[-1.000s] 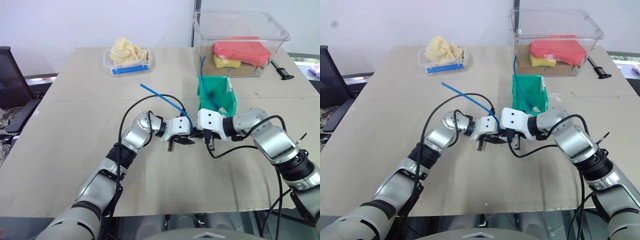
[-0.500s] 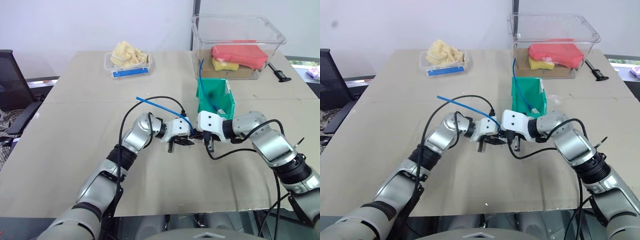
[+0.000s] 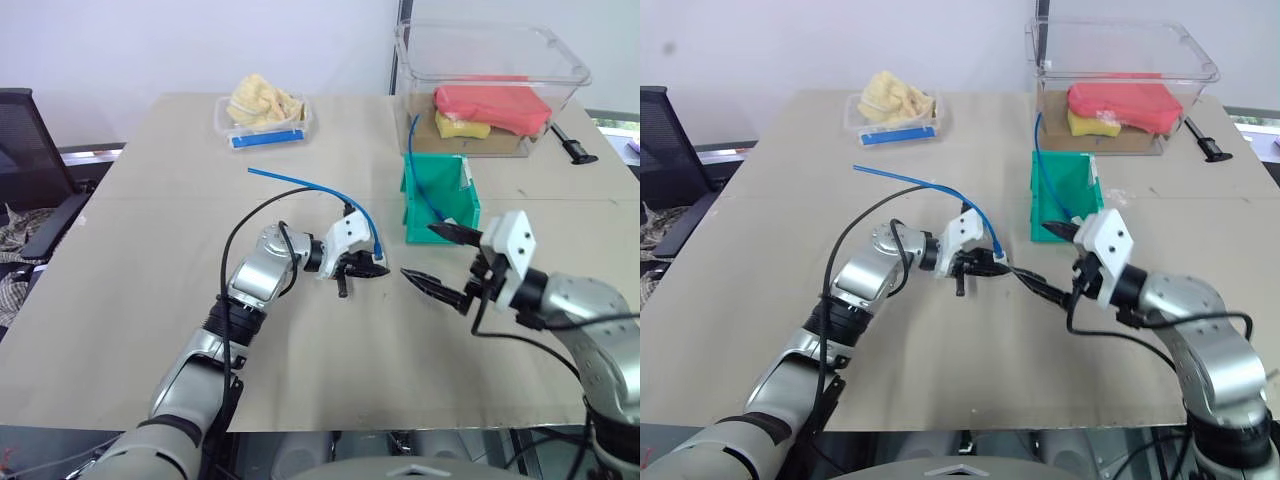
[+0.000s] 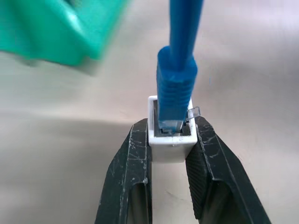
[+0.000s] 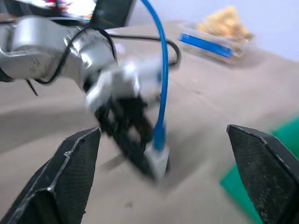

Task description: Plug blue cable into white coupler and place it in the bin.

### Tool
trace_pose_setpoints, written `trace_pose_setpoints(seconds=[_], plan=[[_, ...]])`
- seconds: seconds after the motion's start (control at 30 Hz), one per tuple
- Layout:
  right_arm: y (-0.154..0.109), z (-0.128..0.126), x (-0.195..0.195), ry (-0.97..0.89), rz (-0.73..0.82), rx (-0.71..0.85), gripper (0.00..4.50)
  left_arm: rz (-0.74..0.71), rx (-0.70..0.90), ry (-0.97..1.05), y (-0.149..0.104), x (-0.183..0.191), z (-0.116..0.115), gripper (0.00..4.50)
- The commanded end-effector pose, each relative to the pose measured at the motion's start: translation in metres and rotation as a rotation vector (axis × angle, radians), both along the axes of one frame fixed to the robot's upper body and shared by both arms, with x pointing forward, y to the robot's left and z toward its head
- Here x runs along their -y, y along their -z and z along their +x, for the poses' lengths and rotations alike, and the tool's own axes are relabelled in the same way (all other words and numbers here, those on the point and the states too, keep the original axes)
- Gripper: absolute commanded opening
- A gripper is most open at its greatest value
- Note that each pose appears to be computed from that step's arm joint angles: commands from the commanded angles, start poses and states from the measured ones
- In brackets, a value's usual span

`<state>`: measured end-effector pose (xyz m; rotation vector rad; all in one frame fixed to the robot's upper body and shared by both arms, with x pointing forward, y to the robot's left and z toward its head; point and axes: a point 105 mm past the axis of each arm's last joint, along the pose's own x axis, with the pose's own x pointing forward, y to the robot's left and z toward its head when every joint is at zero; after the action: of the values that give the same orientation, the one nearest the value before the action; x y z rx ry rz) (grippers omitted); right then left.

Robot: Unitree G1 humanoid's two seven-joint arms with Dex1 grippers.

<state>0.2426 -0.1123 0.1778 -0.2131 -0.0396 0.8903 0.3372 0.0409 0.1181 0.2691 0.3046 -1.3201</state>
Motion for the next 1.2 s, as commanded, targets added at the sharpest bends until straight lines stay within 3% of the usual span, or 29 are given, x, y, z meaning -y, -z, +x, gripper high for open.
trace_pose_setpoints(seconds=[0.03,0.13,0.23,0.47,0.5,0.53,0.7,0.93,1.0,1.1,1.2], plan=[[-0.007,-0.023,0.019,0.187,-0.067,0.097,4.32,-0.133,-0.062,-0.094,-0.054,0.014,0.013,0.4],[0.002,-0.039,0.036,0.336,-0.049,0.085,4.32,-0.179,-0.179,-0.117,-0.08,0.028,0.019,0.4],[0.013,-0.049,0.044,0.421,-0.06,0.08,4.32,-0.175,-0.223,-0.207,-0.09,0.043,0.038,0.4],[0.013,-0.06,0.052,0.556,-0.007,0.129,4.32,-0.147,-0.235,-0.367,-0.091,0.096,0.073,0.4],[0.013,-0.06,0.052,0.568,-0.004,0.134,4.41,-0.137,-0.237,-0.393,-0.089,0.101,0.075,1.44],[0.013,-0.06,0.051,0.575,-0.003,0.14,4.41,-0.139,-0.226,-0.424,-0.091,0.105,0.078,1.62],[0.012,-0.059,0.048,0.581,0.006,0.151,4.41,-0.155,-0.265,-0.445,-0.098,0.115,0.077,4.29],[0.01,-0.052,0.046,0.556,0.008,0.137,4.41,-0.204,-0.371,-0.374,-0.108,0.082,0.07,4.4],[0.01,-0.051,0.048,0.545,-0.002,0.125,4.41,-0.25,-0.303,-0.297,-0.117,0.065,0.06,4.4],[0.01,-0.048,0.054,0.512,-0.017,0.108,4.41,-0.337,0.034,-0.255,-0.125,0.03,0.046,4.4],[0.01,-0.046,0.063,0.467,-0.042,0.089,4.41,-0.348,0.141,-0.177,-0.116,0.0,0.02,4.4]])
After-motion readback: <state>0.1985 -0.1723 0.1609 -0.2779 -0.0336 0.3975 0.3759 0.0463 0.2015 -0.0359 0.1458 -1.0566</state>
